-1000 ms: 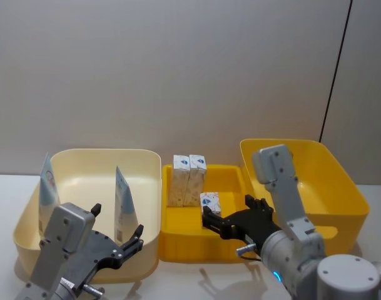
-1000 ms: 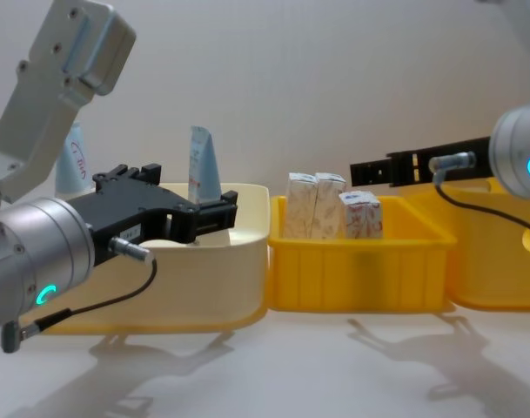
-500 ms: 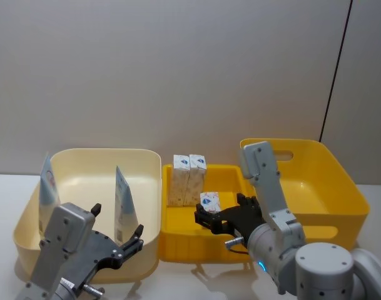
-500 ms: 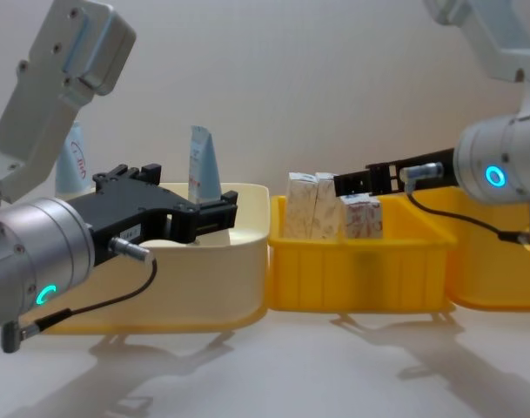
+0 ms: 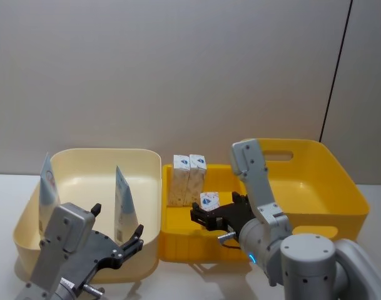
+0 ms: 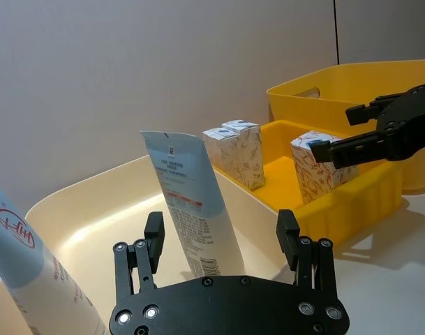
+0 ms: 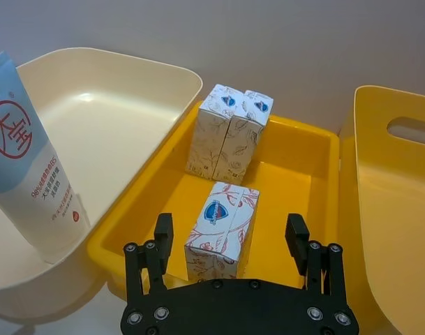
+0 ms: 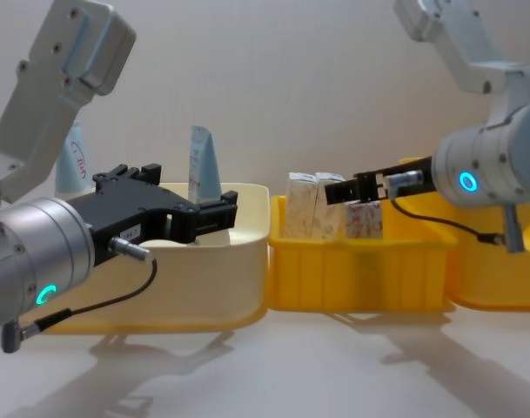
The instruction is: Bimanual collaborative sorting of washing and personal care products
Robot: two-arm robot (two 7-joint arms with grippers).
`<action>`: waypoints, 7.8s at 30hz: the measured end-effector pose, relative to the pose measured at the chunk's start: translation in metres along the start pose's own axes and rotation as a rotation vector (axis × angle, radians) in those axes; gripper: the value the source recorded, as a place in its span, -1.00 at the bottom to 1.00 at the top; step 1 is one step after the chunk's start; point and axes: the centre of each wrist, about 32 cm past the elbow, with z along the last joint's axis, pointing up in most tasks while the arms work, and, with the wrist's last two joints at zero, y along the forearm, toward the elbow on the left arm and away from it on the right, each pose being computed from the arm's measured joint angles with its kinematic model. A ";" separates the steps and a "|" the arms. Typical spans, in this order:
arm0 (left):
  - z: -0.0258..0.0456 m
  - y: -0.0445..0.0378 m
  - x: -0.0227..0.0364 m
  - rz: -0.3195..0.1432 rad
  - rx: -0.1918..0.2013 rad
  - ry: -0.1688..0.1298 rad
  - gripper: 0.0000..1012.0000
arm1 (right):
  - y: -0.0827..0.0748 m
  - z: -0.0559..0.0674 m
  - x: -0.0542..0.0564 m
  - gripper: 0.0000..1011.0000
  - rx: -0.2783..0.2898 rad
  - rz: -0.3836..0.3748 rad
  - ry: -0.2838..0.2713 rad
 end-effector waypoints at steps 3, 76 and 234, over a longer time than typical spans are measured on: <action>0.0000 0.0000 0.0000 0.000 0.000 0.000 0.98 | 0.004 0.000 -0.001 0.98 -0.009 0.000 -0.001; 0.0000 0.0000 0.0000 0.000 0.000 0.000 0.98 | 0.015 0.006 -0.005 -0.13 -0.007 -0.019 -0.035; 0.0250 -0.0680 0.0325 -0.029 0.042 -0.038 0.98 | -0.009 0.071 0.132 0.98 0.063 -0.182 0.039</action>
